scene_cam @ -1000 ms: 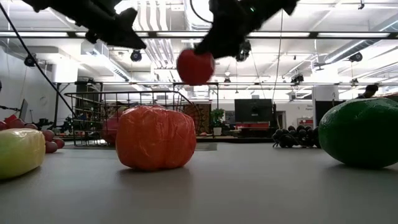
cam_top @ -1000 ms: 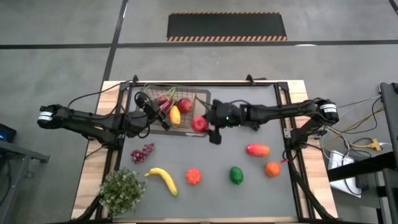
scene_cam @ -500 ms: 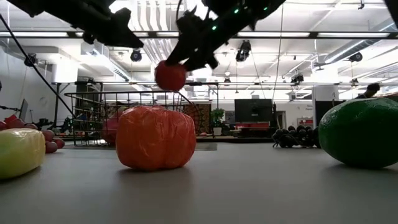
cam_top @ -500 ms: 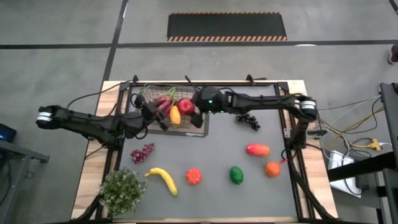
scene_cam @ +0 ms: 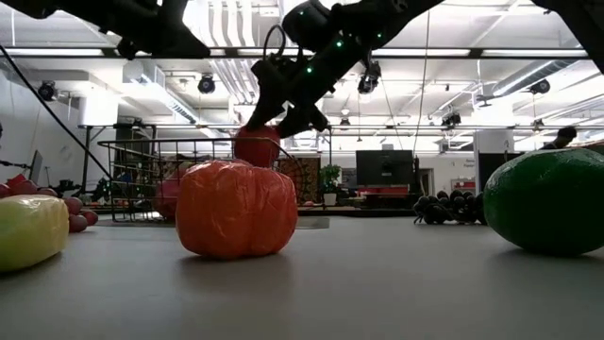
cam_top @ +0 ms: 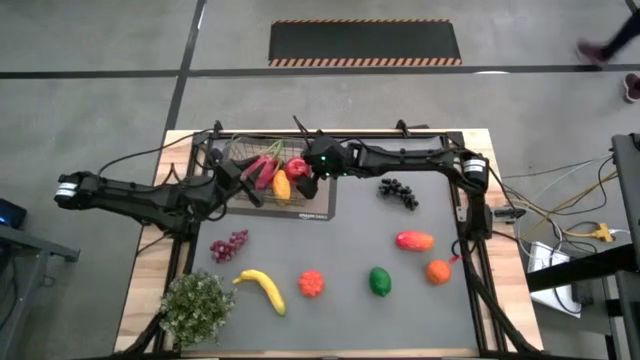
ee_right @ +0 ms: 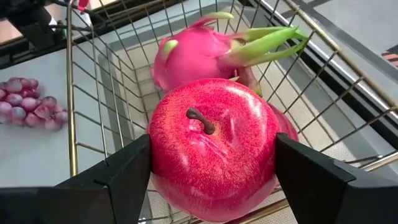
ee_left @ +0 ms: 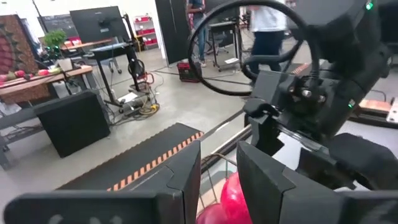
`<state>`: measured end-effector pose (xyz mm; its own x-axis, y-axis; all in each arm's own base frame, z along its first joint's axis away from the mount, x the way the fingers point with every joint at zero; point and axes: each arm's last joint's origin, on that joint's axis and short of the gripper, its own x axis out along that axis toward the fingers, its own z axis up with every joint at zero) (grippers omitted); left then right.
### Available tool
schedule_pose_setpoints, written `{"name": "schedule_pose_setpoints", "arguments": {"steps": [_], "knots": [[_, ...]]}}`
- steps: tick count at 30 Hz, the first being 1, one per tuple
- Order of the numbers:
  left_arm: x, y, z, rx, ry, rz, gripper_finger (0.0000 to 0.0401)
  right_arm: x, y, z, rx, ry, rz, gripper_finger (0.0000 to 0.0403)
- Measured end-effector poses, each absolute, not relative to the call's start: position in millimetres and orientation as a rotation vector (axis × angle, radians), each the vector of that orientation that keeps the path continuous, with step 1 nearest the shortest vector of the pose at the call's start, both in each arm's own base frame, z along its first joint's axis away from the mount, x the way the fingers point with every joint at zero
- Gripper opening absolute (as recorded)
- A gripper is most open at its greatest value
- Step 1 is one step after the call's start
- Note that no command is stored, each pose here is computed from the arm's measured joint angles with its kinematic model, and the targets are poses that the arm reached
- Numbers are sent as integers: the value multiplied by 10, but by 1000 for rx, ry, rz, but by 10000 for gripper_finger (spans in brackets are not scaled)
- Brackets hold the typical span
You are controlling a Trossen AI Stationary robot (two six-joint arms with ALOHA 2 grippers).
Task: Build produce basket
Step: Put the red apple into the wire basket
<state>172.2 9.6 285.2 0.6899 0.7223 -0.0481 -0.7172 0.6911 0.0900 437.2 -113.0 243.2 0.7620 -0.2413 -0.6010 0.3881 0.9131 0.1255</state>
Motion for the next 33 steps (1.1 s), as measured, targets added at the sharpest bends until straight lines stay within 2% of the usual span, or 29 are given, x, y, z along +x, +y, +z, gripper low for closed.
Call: {"name": "schedule_pose_setpoints", "arguments": {"steps": [24, 33], "knots": [[1803, 36, 2831, 69, 78, 760, 86, 4500, -1104, 2132, 248, 654, -337, 300], [1800, 36, 2846, 88, 82, 759, 86, 4498, -1104, 2130, 249, 663, -337, 349]]}}
